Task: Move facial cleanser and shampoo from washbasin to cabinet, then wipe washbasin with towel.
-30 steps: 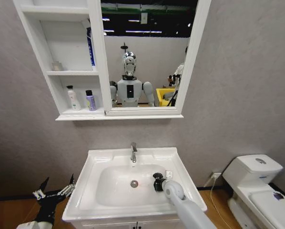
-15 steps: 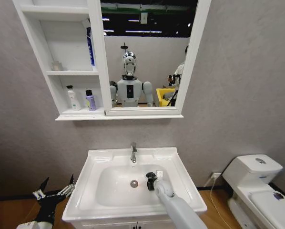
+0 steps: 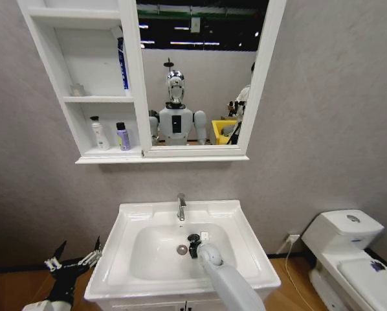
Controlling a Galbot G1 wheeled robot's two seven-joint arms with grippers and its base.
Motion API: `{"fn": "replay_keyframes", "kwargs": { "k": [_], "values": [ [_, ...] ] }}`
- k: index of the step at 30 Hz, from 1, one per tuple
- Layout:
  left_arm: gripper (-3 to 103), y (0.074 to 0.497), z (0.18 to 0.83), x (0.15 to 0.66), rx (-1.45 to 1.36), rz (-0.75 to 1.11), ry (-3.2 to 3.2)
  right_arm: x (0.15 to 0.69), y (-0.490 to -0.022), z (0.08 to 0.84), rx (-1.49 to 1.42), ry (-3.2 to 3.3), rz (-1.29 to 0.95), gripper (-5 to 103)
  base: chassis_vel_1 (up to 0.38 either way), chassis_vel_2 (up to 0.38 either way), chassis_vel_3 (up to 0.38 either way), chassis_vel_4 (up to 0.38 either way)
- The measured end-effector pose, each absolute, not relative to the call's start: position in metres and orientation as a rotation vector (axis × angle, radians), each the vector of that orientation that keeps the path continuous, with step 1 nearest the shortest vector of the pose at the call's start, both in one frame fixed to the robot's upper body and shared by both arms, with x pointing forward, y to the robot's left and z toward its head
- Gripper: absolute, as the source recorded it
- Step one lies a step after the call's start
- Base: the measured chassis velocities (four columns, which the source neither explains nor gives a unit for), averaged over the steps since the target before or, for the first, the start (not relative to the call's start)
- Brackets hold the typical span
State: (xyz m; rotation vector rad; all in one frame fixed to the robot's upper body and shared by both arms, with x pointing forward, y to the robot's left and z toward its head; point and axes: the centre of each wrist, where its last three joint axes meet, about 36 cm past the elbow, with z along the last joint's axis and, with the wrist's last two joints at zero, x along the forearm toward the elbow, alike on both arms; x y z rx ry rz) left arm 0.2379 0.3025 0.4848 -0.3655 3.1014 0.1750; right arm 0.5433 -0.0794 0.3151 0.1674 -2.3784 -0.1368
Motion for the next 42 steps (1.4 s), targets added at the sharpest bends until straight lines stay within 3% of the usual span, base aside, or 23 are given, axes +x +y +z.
{"fn": "replay_keyframes", "kwargs": {
  "k": [18, 32, 42],
  "values": [
    [100, 0.303, 0.485, 0.238, -0.365, 0.175, 3.102, 0.55, -0.034, 0.301, 0.267, -2.351, -0.24, 8, 0.0, 0.0, 0.0, 0.0],
    [100, 0.303, 0.485, 0.238, -0.366, 0.175, 3.102, 0.54, -0.106, 0.306, 0.149, -2.372, -0.196, 8, 0.0, 0.0, 0.0, 0.0],
    [100, 0.303, 0.485, 0.238, -0.366, 0.175, 3.101, 0.537, -0.095, 0.306, 0.154, -2.361, -0.201, 8, 0.0, 0.0, 0.0, 0.0]
  ]
}}
